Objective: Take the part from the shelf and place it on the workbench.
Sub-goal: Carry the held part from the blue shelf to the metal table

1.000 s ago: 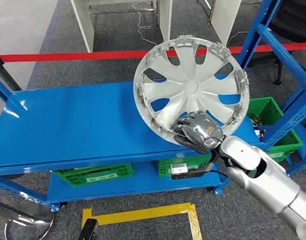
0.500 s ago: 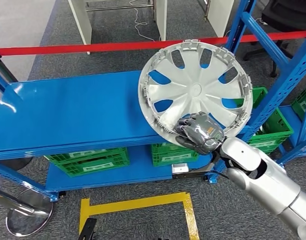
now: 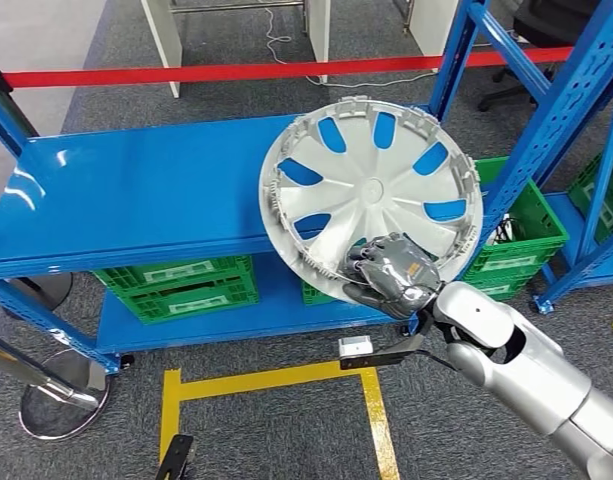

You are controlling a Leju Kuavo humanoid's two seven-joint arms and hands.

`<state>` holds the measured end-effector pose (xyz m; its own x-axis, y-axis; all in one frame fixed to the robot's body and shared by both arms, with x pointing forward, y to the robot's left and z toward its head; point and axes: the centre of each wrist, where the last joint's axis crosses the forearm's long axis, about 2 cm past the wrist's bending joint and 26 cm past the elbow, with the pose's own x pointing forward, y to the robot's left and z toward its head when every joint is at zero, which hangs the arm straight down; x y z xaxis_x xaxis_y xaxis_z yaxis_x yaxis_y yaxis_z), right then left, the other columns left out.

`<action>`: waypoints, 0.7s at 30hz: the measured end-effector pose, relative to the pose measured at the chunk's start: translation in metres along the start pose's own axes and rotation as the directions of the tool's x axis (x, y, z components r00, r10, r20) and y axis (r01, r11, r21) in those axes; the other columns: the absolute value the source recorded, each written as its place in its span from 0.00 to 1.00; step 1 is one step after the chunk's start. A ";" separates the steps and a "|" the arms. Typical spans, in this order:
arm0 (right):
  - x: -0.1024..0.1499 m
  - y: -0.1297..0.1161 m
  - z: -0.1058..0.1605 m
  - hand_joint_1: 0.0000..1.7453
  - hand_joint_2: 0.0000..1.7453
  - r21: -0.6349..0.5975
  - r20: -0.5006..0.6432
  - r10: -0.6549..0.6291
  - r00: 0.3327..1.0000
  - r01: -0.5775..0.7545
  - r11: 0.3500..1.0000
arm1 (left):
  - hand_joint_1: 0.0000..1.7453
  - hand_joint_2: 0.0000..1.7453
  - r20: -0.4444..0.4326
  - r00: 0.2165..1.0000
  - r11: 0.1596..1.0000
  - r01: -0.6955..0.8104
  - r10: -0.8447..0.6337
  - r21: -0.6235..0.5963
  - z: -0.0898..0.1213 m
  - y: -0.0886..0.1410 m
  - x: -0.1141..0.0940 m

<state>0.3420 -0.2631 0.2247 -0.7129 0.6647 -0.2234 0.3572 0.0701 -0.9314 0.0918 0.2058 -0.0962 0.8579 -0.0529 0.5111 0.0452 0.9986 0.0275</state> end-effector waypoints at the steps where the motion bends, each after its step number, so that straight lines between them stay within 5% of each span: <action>1: 0.001 0.001 0.000 1.00 1.00 0.000 0.000 -0.005 1.000 0.005 1.000 | 0.00 1.00 0.000 1.000 1.000 0.000 0.000 0.001 0.000 0.000 0.000; 21: 0.007 0.010 0.005 1.00 1.00 0.027 0.011 -0.038 0.999 0.037 0.999 | 0.00 1.00 0.019 1.000 1.000 -0.019 0.019 0.006 -0.001 0.002 0.001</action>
<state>0.3373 -0.2612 0.2121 -0.7325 0.6533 -0.1914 0.3138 0.0745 -0.9465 0.0930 0.2073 -0.0962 0.8485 -0.0342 0.5281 0.0257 0.9994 0.0234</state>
